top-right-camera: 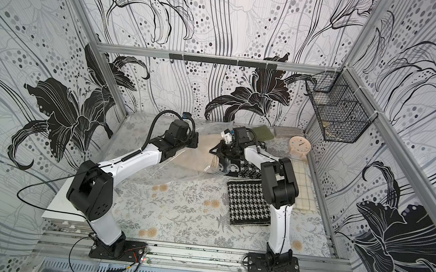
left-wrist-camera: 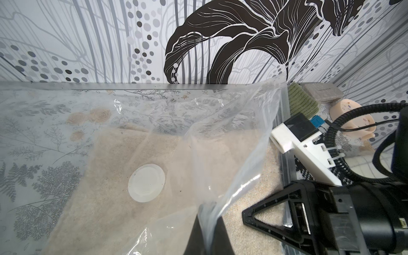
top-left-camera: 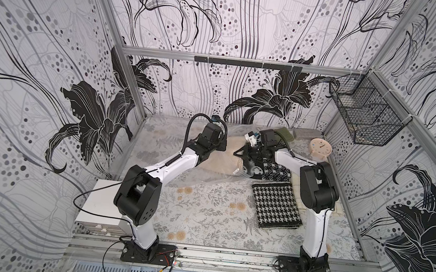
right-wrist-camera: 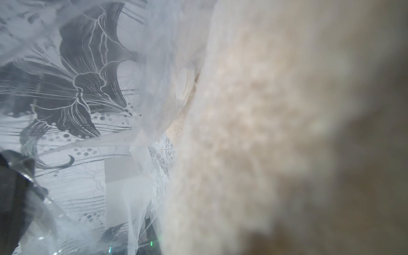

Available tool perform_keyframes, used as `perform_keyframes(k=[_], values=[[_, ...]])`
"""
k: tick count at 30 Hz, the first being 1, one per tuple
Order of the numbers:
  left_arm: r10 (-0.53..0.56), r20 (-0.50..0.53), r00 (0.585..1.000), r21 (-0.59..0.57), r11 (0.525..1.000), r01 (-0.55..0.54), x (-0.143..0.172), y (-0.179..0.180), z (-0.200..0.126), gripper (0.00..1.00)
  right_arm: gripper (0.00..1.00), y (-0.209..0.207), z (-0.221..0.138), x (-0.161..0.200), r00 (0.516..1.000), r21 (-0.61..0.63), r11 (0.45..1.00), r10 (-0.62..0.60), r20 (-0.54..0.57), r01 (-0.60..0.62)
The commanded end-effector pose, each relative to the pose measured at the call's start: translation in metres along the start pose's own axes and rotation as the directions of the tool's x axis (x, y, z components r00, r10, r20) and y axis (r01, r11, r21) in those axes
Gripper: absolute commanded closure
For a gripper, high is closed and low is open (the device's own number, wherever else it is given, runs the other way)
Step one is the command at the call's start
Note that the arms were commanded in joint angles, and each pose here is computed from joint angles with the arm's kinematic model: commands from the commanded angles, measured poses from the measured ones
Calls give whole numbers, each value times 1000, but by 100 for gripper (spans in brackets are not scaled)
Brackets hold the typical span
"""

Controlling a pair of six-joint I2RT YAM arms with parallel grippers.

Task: Take the scarf out of the vacuum bag
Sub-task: Take out the scarf from the vacuum bag.

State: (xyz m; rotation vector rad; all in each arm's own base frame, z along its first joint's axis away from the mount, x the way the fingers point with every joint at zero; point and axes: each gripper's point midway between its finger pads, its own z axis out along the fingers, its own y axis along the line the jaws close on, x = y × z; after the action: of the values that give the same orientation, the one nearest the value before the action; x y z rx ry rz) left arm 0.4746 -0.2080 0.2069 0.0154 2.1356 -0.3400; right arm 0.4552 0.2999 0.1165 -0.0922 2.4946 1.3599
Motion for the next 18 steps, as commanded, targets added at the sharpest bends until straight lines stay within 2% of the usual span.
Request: perform_keyframes(k=[1,18], values=[[16,35,999,-11,1000,-16,-14,-3,-4,100,100,15,-19,-8,998,-8,999,-47,35,47],[14,39,999,-16,1000,-13,-16,-2,-5,100,100,13,-41,-12,997,-25,999,-36,62,38]])
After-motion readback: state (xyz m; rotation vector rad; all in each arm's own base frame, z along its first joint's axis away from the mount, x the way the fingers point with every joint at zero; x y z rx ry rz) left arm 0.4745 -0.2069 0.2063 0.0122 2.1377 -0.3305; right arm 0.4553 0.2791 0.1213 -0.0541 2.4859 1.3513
